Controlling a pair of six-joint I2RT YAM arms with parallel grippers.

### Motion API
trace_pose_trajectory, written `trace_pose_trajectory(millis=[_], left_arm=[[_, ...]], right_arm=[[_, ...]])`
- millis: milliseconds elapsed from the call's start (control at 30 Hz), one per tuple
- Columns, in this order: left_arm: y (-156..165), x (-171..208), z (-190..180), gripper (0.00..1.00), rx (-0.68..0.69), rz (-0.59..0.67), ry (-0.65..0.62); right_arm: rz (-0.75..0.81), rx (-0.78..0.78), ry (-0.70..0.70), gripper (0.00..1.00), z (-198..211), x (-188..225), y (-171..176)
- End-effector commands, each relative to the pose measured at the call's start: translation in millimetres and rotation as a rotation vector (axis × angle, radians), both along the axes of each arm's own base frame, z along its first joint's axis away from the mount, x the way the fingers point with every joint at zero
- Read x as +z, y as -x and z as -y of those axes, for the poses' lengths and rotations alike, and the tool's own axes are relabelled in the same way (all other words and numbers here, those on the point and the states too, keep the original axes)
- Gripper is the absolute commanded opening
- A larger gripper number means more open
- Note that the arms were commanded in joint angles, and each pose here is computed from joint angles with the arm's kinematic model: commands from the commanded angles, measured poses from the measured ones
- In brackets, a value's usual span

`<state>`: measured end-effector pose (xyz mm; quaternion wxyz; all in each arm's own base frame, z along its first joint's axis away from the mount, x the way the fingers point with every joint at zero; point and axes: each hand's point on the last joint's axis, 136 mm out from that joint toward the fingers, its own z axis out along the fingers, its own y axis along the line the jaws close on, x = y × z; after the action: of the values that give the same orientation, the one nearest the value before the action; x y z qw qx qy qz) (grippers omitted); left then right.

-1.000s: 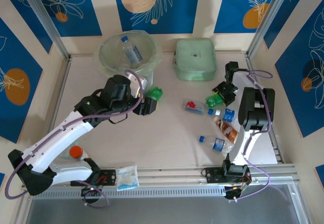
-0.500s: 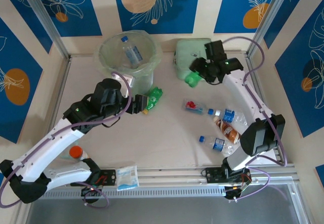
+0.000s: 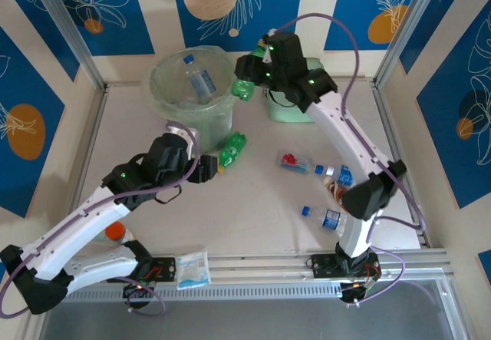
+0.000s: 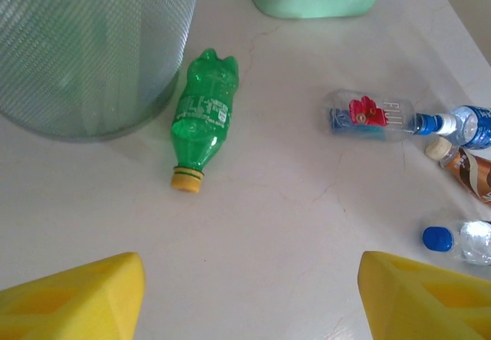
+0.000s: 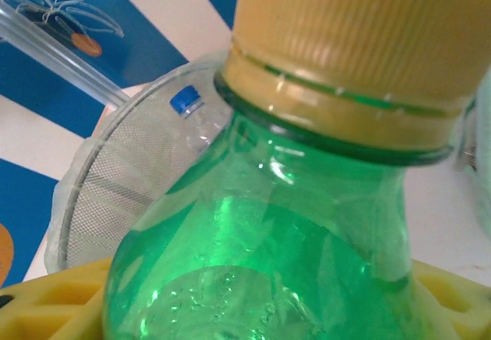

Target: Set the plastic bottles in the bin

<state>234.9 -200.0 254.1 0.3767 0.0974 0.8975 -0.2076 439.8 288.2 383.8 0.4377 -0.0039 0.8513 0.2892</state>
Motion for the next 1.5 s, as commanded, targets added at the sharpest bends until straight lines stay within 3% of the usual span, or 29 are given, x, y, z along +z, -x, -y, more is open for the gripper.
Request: trace_pose_trajectory(millis=[0, 200, 400, 533, 767, 1100, 1267, 1467], left_arm=[[2, 4, 4, 0.73, -0.002, 0.005, 0.056], [3, -19, 5, 0.72, -0.014, -0.017, 0.031], [3, -38, 5, 0.78, -0.034, -0.014, 0.001], [2, -51, 9, 0.86, -0.046, -0.017, 0.002], [-6, -75, 21, 0.89, -0.083, -0.022, -0.034], [-33, -111, 47, 0.85, -0.164, -0.005, -0.151], [-47, -135, 48, 0.73, -0.19, -0.003, -0.256], [-66, -171, 42, 0.72, -0.176, -0.035, -0.387]], right_arm=[[0.073, 0.061, 0.011, 0.59, -25, 19, -6], [0.087, 0.077, 0.026, 0.6, -48, 24, -25], [0.056, 0.076, 0.032, 0.79, -58, 8, -33], [0.061, 0.072, 0.033, 0.85, -56, 11, -30], [0.102, 0.047, 0.039, 0.86, -38, 38, -16], [0.112, -0.049, 0.054, 0.86, 32, 31, 56], [0.043, -0.152, 0.025, 0.85, 94, -5, 105], [-0.05, -0.262, 0.01, 0.85, 155, -51, 160]])
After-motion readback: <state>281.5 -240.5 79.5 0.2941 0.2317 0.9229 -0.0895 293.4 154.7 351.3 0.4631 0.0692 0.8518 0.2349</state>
